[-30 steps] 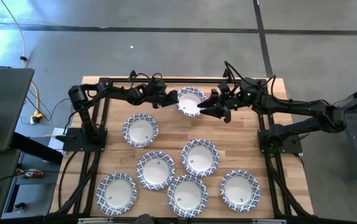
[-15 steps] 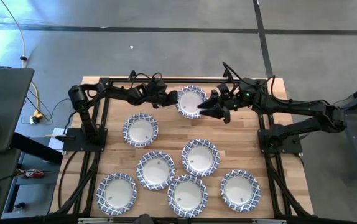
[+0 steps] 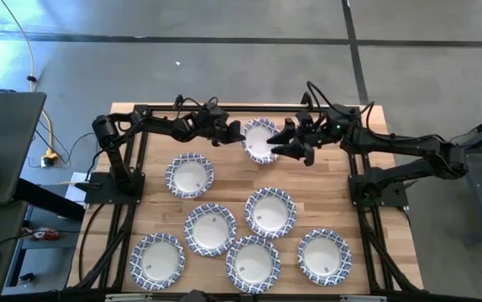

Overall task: Nest bowls inside each other
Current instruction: Stack the white patterned bowl on top of the other white patterned bowls

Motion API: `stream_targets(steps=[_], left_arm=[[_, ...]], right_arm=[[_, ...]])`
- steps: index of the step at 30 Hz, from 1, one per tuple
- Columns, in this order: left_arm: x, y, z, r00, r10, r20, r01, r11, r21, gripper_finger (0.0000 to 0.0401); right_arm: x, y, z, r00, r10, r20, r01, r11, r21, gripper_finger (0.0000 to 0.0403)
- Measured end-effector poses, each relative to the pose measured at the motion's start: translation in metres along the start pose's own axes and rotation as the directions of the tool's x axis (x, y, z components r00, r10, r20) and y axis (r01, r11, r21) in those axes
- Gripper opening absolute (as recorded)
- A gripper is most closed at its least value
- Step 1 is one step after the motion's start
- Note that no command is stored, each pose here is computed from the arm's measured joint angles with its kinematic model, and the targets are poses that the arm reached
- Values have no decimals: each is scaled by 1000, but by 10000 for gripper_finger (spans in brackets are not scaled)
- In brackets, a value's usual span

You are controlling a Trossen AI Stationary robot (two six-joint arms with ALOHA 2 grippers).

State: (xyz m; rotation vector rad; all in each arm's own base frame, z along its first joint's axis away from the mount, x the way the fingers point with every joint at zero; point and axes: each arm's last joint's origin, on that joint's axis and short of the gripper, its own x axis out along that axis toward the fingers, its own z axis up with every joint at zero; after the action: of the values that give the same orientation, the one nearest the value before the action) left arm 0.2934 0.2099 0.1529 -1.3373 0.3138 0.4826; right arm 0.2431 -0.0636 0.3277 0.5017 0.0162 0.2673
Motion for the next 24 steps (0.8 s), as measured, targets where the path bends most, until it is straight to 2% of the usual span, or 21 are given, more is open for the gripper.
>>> stream_targets(steps=[5, 13, 24], left_arm=[[0, -3, 0, 999, -42, -16, 42, 999, 5, 22], [-2, -16, 4, 980, -195, -46, 195, 981, 1, 21], [-1, -24, -4, 939, -284, -192, 287, 958, -10, 21]], right_arm=[[-3, -5, 3, 1000, -20, 8, 20, 1000, 11, 206], [-13, -11, 9, 1000, -22, 18, 22, 1000, 2, 206], [-60, -3, 39, 987, -66, 150, 80, 993, -88, 206]])
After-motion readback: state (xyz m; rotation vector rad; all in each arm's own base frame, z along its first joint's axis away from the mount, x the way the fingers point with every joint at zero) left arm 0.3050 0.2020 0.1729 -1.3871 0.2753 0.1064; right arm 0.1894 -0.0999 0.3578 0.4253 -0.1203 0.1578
